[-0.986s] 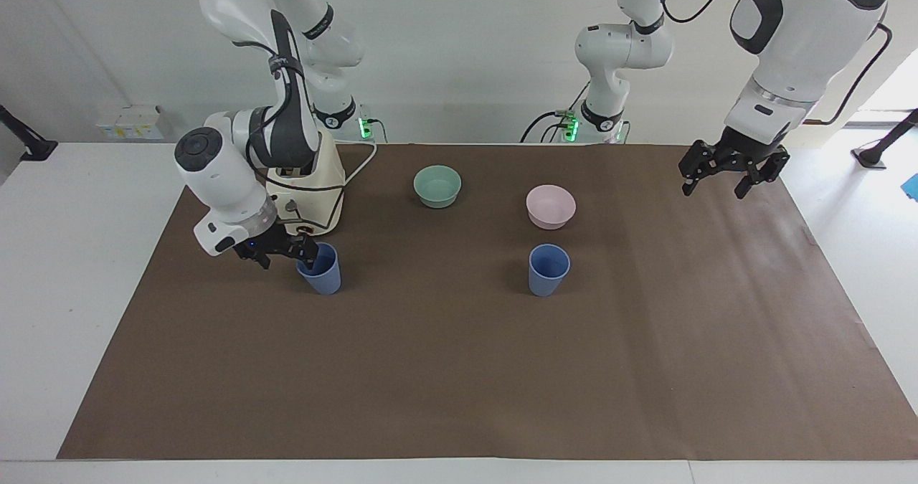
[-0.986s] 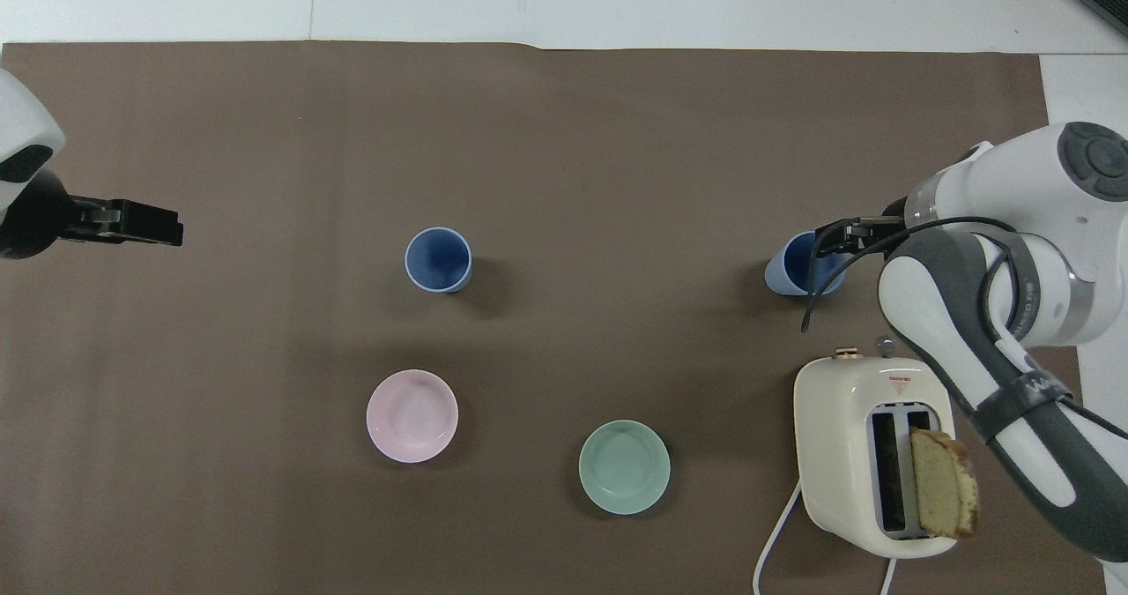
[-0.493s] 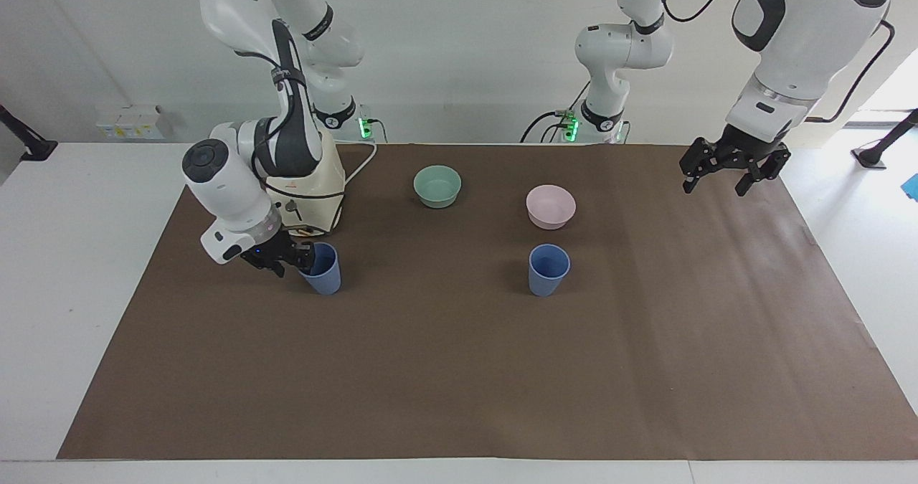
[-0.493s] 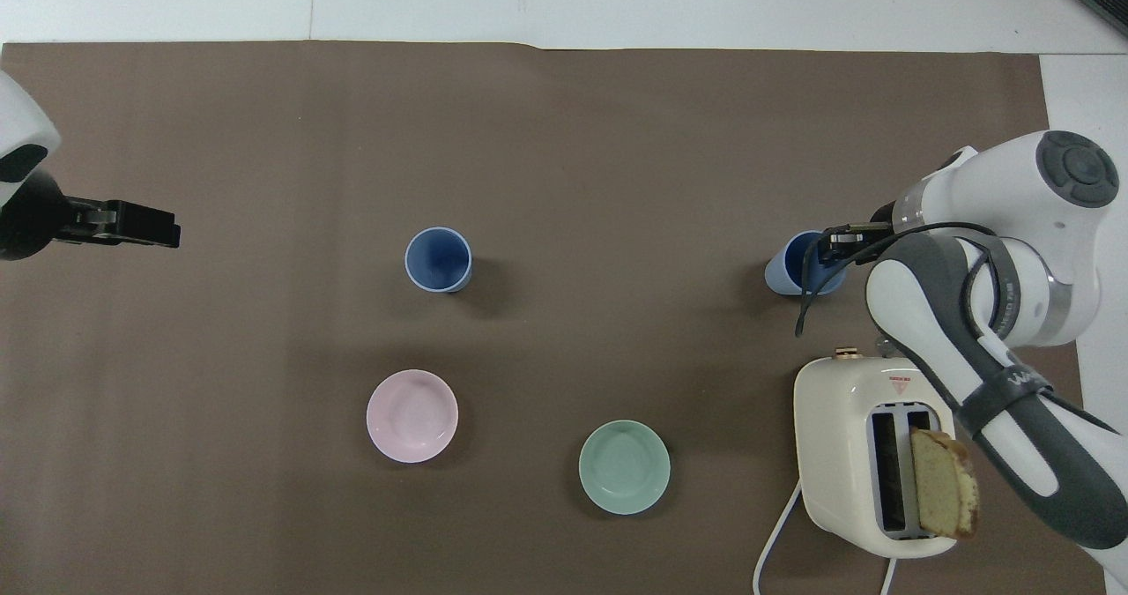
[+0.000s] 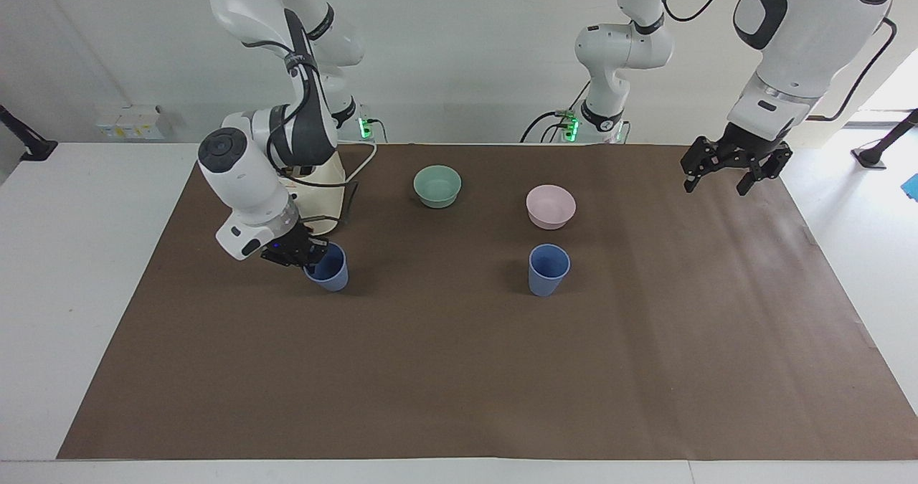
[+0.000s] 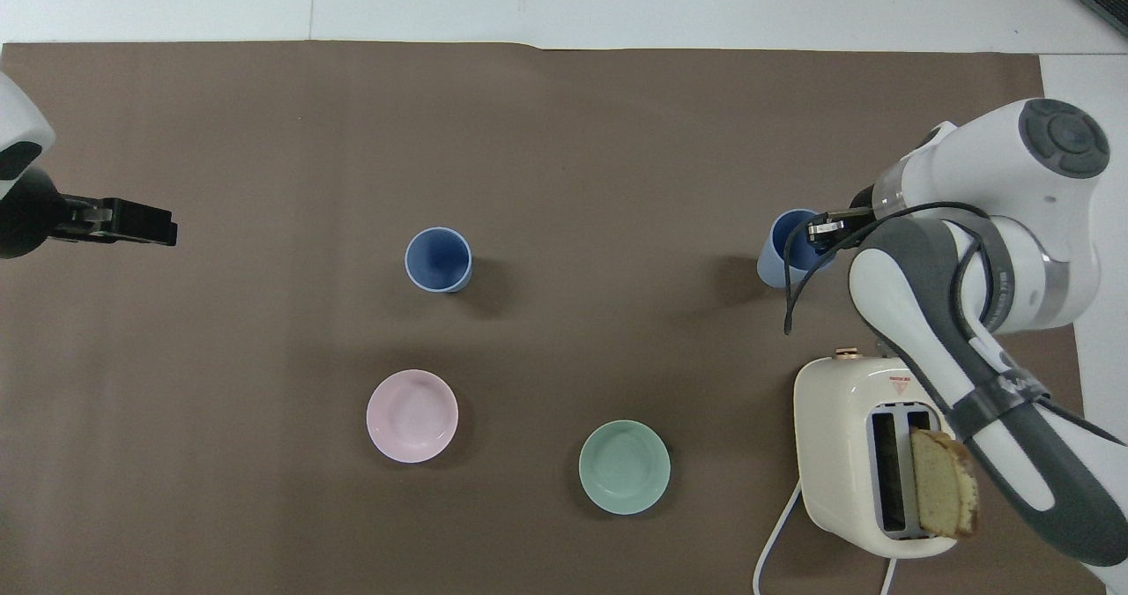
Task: Stack blue cups with both arms
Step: 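Grasp the other blue cup with the right gripper, then lift the blue cup with the right gripper over the first cup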
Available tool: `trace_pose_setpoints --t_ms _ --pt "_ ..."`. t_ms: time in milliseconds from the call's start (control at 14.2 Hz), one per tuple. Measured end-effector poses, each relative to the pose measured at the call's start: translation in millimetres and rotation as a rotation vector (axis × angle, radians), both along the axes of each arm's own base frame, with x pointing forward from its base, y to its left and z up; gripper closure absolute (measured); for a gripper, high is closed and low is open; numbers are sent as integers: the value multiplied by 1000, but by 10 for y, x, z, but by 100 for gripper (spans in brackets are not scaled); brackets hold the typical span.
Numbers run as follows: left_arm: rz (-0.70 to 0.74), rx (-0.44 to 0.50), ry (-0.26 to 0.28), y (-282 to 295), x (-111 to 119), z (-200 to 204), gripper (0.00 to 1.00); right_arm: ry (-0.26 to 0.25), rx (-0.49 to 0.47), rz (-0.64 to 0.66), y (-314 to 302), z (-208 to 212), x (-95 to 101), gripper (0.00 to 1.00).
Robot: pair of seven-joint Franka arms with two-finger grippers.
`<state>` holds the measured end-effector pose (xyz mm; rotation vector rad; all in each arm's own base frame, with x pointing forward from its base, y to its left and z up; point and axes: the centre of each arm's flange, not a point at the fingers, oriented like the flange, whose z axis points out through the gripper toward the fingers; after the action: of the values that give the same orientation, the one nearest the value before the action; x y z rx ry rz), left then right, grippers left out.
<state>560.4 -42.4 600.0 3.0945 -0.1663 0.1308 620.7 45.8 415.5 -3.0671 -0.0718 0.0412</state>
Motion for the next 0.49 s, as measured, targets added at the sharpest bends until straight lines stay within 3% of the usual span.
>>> trace_pose_setpoints --t_ms 211,493 --pt "0 1 13 1 -12 -9 0 -5 -1 -16 247 509 48 96" --pt "0 1 21 3 -16 -21 0 -38 7 21 992 887 -14 96"
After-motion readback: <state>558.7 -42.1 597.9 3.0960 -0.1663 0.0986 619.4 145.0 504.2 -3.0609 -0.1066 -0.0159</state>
